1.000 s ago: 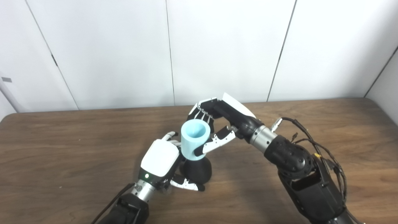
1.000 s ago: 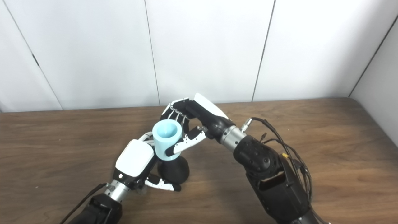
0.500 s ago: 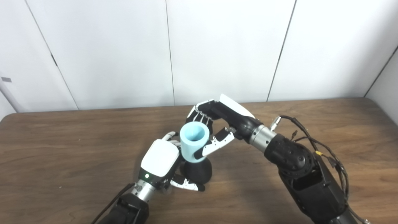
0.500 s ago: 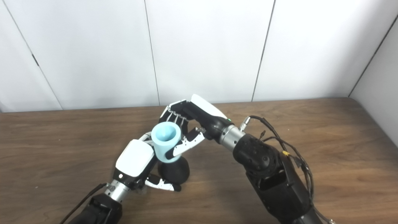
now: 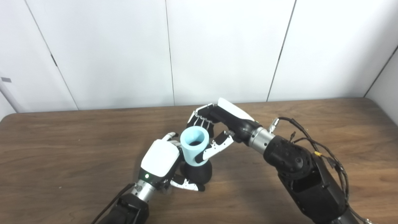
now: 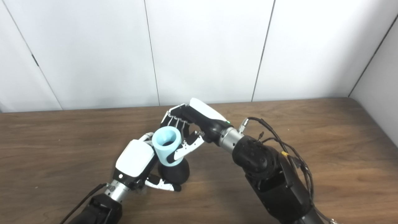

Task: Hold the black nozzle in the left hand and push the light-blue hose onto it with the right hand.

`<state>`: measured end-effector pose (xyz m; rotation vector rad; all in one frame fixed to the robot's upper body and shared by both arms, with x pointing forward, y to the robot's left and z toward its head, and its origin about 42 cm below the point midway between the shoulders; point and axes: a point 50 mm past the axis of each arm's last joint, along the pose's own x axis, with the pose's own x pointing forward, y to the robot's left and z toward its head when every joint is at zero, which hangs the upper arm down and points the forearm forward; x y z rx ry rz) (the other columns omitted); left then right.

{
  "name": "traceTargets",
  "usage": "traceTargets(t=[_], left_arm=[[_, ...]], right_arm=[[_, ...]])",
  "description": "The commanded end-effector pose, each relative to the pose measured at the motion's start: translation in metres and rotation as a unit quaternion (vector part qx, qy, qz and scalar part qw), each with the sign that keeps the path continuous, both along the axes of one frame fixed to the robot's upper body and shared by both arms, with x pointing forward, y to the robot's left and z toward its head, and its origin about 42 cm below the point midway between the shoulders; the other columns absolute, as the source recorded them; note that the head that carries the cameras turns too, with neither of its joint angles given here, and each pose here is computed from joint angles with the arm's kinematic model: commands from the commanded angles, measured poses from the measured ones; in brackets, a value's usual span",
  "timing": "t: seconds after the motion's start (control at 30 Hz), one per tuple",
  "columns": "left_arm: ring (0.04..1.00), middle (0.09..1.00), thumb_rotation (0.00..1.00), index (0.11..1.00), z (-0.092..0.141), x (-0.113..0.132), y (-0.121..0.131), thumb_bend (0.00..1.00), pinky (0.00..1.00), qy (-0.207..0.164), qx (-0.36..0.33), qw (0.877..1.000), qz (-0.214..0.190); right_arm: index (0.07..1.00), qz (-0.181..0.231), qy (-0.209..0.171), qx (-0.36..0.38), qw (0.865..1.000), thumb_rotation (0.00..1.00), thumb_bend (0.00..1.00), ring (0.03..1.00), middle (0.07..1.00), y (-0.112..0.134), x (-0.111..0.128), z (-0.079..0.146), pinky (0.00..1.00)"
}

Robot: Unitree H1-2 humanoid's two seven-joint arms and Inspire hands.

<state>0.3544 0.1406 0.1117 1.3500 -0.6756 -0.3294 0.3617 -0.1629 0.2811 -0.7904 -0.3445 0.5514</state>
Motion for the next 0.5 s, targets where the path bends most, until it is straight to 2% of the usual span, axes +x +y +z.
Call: traceTargets(t=[0.0, 0.3, 0.37, 0.4, 0.43, 0.47], left_arm=[[0.460, 0.423, 0.00, 0.484, -0.0663, -0.0501, -0.0007, 0.50, 0.81, 0.095, 0.041, 0.995, -0.010], [0.461, 0.422, 0.00, 0.484, -0.0676, -0.0495, 0.0003, 0.50, 0.82, 0.094, 0.043, 0.995, -0.009], [0.462, 0.422, 0.00, 0.485, -0.0678, -0.0494, 0.0005, 0.50, 0.82, 0.094, 0.044, 0.995, -0.009], [0.462, 0.421, 0.00, 0.486, -0.0680, -0.0495, 0.0007, 0.50, 0.81, 0.094, 0.041, 0.995, -0.009], [0.460, 0.422, 0.00, 0.487, -0.0682, -0.0495, 0.0008, 0.50, 0.81, 0.093, 0.040, 0.995, -0.009], [0.460, 0.422, 0.00, 0.486, -0.0683, -0.0496, 0.0009, 0.50, 0.81, 0.094, 0.039, 0.995, -0.009]], right_arm=[[0.509, 0.000, -0.013, -0.017, 1.000, 0.00, 0.52, 0.405, 0.470, -0.0018, 0.0009, -0.0013, 0.30], [0.521, 0.005, -0.013, -0.005, 1.000, 0.00, 0.52, 0.404, 0.472, -0.0042, 0.0031, -0.0096, 0.31], [0.525, 0.005, -0.007, -0.006, 1.000, 0.00, 0.52, 0.429, 0.471, -0.0061, 0.0037, -0.0092, 0.35], [0.555, 0.005, -0.005, -0.006, 1.000, 0.04, 0.74, 0.471, 0.510, -0.0069, 0.0038, -0.0089, 0.39], [0.605, 0.006, -0.005, -0.006, 1.000, 0.10, 0.90, 0.524, 0.563, -0.0075, 0.0038, -0.0085, 0.45], [0.644, 0.006, -0.005, -0.007, 1.000, 0.14, 0.95, 0.561, 0.602, -0.0080, 0.0036, -0.0078, 0.48]])
